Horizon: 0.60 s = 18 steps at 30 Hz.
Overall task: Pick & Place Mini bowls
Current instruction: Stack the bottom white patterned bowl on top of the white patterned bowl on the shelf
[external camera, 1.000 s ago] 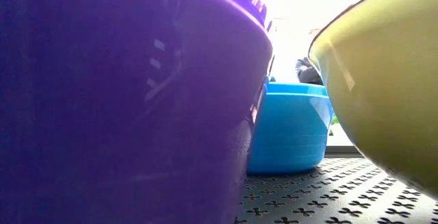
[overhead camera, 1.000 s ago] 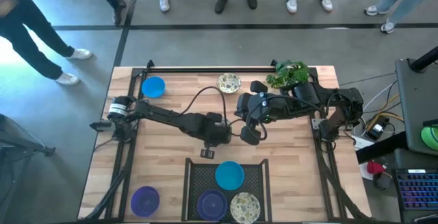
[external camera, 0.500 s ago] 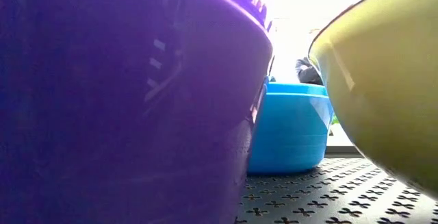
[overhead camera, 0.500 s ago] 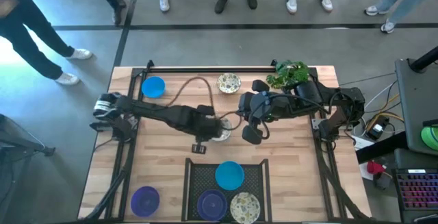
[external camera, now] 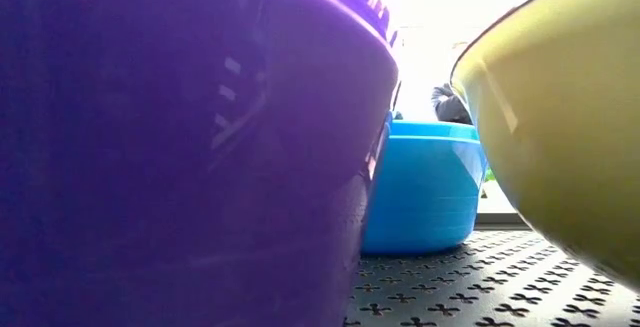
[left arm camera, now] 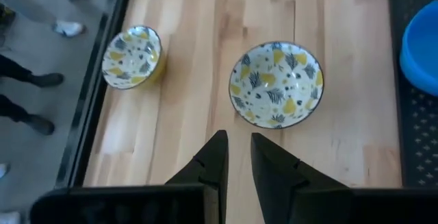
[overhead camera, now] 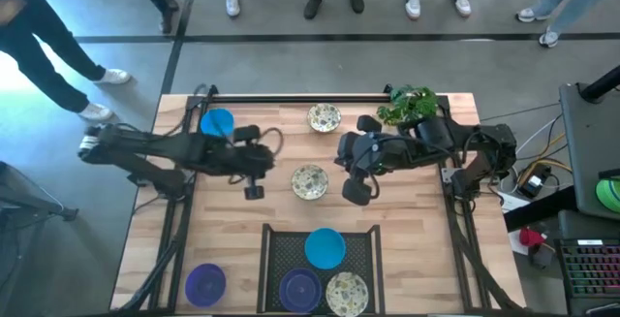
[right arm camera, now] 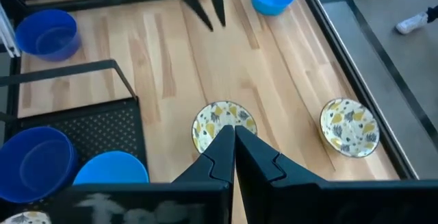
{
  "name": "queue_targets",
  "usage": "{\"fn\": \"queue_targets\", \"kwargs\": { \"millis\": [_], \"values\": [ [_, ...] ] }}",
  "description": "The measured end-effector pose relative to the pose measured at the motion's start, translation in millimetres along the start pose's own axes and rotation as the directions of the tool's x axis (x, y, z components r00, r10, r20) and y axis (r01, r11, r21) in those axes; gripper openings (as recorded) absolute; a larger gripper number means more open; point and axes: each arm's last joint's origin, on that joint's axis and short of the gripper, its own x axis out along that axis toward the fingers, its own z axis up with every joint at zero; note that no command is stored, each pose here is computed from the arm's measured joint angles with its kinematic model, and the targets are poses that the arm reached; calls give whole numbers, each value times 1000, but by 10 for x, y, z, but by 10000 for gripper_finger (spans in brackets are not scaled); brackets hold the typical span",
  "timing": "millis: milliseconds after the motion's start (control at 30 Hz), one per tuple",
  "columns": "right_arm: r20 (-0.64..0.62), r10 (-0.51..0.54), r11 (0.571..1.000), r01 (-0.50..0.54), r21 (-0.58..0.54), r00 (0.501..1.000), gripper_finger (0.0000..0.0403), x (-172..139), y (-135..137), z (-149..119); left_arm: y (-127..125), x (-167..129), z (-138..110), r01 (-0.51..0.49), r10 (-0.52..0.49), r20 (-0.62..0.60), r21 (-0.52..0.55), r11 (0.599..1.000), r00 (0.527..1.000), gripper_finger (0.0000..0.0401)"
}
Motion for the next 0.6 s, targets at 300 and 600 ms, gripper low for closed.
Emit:
{"fn": "queue_targets", "kwargs": {
  "millis": [300,600],
  "values": [
    [-64,-24,998,27,50,998,8,192,34,-106,79,-168,-426,25,-5,214,-88,996,977,51],
    [-86,-36,989,48,142,996,9,457,87,-207,56,-205,-697,59,-21,336,-102,993,942,9]
  ]
}}
